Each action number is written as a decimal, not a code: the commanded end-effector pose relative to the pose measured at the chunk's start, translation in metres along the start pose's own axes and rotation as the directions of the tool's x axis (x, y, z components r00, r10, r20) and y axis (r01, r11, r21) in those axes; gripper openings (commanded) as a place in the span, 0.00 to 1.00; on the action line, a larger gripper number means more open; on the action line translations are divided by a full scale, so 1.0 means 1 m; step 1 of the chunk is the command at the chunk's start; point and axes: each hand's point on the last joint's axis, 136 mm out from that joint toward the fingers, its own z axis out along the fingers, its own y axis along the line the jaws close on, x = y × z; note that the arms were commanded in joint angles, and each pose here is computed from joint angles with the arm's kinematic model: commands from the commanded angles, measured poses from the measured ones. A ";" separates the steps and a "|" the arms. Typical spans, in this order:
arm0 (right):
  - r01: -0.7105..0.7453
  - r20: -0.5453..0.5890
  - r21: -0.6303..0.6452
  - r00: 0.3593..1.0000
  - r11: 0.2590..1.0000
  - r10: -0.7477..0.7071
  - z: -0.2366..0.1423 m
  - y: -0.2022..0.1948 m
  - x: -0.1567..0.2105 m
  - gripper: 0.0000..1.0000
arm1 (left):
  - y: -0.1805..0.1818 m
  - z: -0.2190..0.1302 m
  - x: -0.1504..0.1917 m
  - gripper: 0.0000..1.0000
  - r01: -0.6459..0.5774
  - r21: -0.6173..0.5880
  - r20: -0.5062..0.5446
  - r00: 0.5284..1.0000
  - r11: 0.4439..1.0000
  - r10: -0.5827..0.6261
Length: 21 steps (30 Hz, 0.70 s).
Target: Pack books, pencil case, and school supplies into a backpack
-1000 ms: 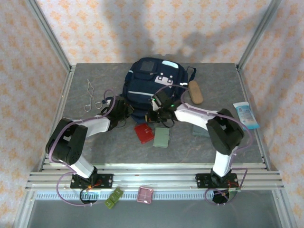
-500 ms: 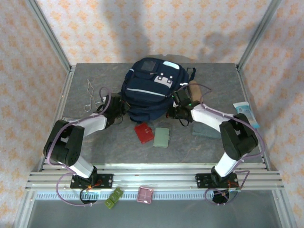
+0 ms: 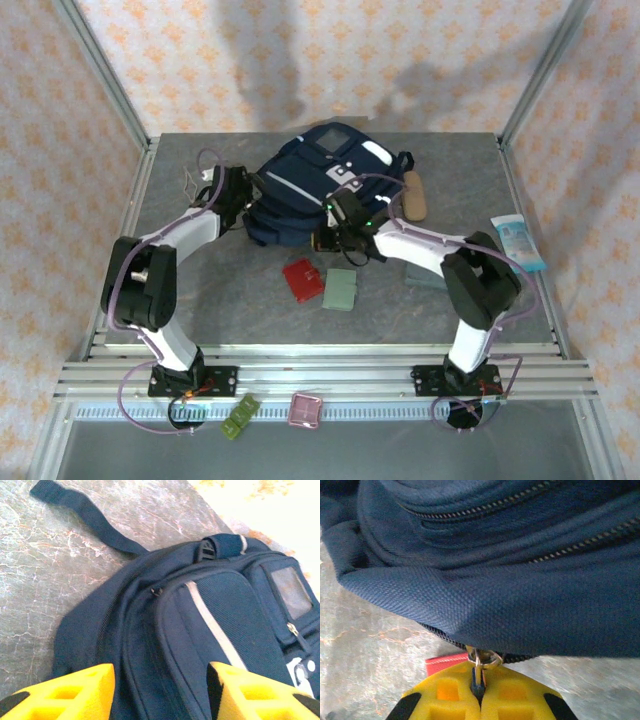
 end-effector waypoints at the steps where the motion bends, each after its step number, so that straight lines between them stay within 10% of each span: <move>1: 0.025 0.049 -0.117 0.999 0.993 -0.019 -0.001 0.037 -0.022 0.00 | -0.007 -0.028 0.009 0.56 0.011 0.062 -0.003 1.000 0.998 -0.011; 11: 0.026 0.030 -0.110 0.999 0.994 -0.022 0.008 0.032 -0.017 0.00 | -0.014 -0.066 0.098 0.65 0.095 0.177 -0.151 0.986 0.980 -0.069; 21: 0.039 0.003 -0.130 0.999 0.991 -0.039 0.011 0.037 -0.007 0.00 | -0.036 -0.046 0.114 0.72 0.146 0.229 -0.124 0.985 0.962 -0.120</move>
